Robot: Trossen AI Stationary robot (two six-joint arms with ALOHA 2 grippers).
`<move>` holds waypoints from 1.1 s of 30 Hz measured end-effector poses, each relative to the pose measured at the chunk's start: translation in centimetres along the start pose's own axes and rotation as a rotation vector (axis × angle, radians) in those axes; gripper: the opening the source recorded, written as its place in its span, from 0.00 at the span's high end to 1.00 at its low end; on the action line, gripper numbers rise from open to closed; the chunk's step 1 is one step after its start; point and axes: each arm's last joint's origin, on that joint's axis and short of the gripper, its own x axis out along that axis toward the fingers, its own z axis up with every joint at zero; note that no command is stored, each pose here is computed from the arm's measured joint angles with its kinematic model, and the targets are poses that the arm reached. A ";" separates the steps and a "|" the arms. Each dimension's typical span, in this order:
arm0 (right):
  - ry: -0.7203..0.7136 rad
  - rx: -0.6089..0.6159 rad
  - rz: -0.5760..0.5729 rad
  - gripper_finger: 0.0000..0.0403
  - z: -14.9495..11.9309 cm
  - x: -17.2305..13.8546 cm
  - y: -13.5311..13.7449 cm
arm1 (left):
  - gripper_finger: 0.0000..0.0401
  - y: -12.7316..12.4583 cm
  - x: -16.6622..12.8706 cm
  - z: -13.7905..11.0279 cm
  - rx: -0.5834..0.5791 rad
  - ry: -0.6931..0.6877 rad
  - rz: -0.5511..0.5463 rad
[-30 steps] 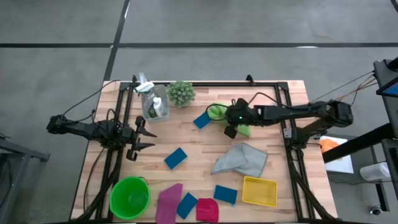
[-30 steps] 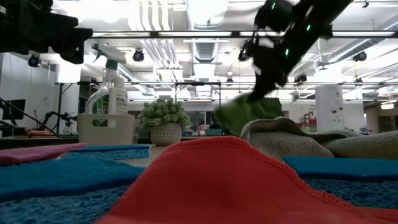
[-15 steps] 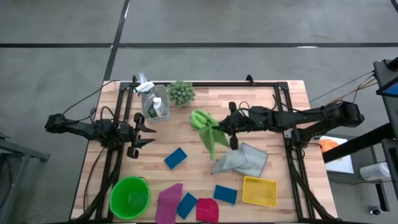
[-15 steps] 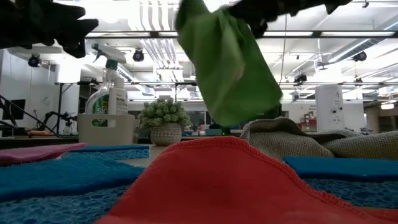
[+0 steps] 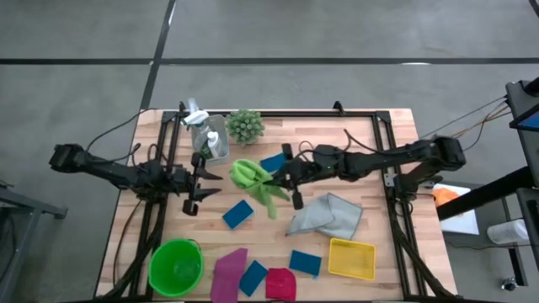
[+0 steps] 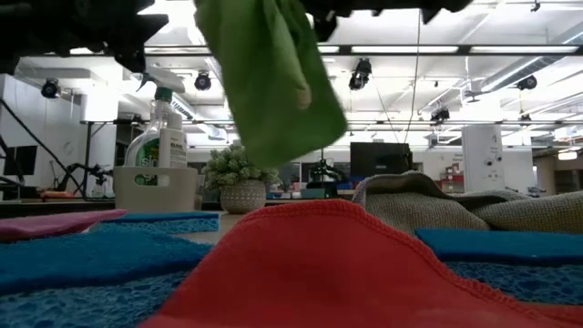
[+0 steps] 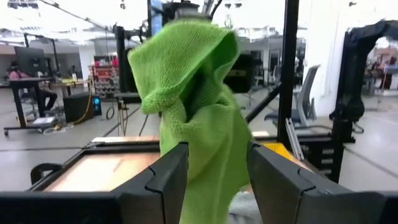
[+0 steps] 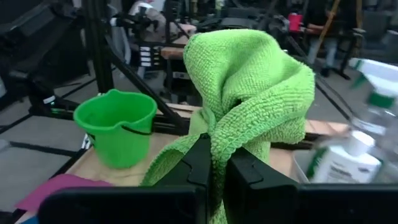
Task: Pick & Place Kitchen Items
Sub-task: Put the green towel into the green bucket
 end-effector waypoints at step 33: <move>-0.046 -0.040 0.131 0.96 1.7 5.8 -0.5 | 0.69 -0.7 6.1 1.6 0.091 0.050 0.004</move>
